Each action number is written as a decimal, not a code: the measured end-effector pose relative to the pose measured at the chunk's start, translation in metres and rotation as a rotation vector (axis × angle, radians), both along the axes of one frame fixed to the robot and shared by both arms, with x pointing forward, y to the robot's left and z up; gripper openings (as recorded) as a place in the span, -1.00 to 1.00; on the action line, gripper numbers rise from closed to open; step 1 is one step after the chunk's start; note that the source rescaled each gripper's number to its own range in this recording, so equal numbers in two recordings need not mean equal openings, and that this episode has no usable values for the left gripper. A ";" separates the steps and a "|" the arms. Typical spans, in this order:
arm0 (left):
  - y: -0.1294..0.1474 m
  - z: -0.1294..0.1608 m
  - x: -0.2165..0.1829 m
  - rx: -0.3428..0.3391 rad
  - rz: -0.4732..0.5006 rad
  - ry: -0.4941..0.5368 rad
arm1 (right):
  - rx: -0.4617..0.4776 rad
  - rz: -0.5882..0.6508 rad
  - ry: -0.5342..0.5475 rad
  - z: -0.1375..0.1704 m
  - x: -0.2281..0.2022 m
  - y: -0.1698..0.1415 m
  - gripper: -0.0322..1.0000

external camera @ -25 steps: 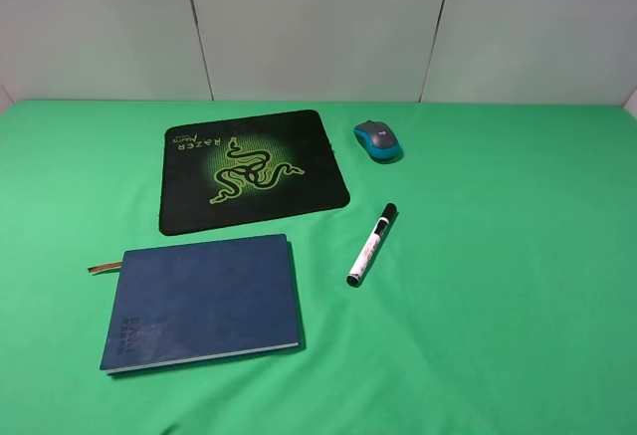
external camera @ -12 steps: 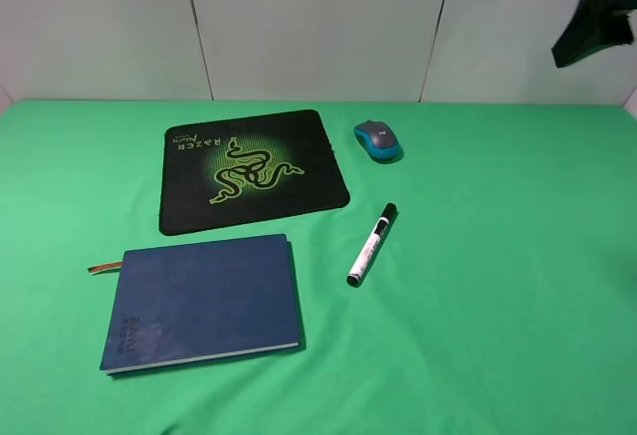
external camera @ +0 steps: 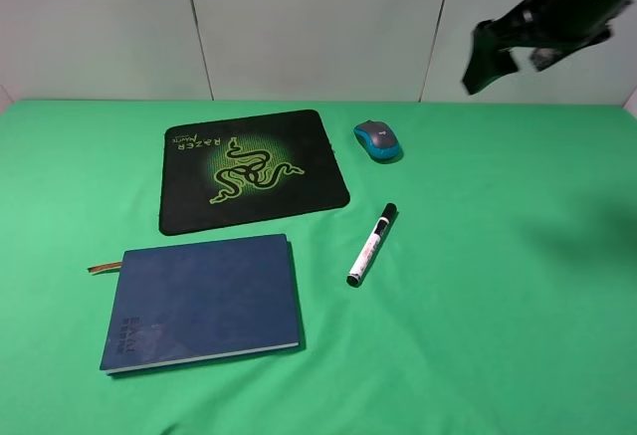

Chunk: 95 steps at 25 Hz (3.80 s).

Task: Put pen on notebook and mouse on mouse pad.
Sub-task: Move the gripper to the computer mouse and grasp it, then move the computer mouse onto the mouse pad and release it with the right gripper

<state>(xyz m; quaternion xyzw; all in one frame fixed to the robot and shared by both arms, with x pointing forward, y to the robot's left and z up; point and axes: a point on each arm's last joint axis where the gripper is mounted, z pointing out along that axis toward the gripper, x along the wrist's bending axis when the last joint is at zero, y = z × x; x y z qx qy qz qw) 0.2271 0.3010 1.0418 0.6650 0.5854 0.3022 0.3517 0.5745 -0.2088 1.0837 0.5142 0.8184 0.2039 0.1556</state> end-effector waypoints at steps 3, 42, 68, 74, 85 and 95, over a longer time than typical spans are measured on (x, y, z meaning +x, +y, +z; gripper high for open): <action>0.000 0.000 0.000 0.000 0.000 0.000 | -0.021 0.059 0.035 -0.017 0.011 0.024 1.00; 0.000 0.000 0.000 0.000 0.000 0.000 | -0.062 0.040 0.113 -0.172 0.139 0.090 1.00; 0.000 0.000 0.000 0.000 0.000 0.000 | -0.077 0.042 0.081 -0.180 0.143 0.089 0.13; 0.000 0.000 0.000 0.000 0.000 0.000 | -0.079 0.042 0.082 -0.168 0.141 0.088 0.13; 0.000 0.000 0.000 0.000 0.000 0.000 | -0.025 0.047 0.028 -0.102 0.135 0.098 0.13; 0.000 0.000 0.000 0.001 0.001 0.000 | 0.039 0.178 0.003 -0.100 0.093 0.189 0.13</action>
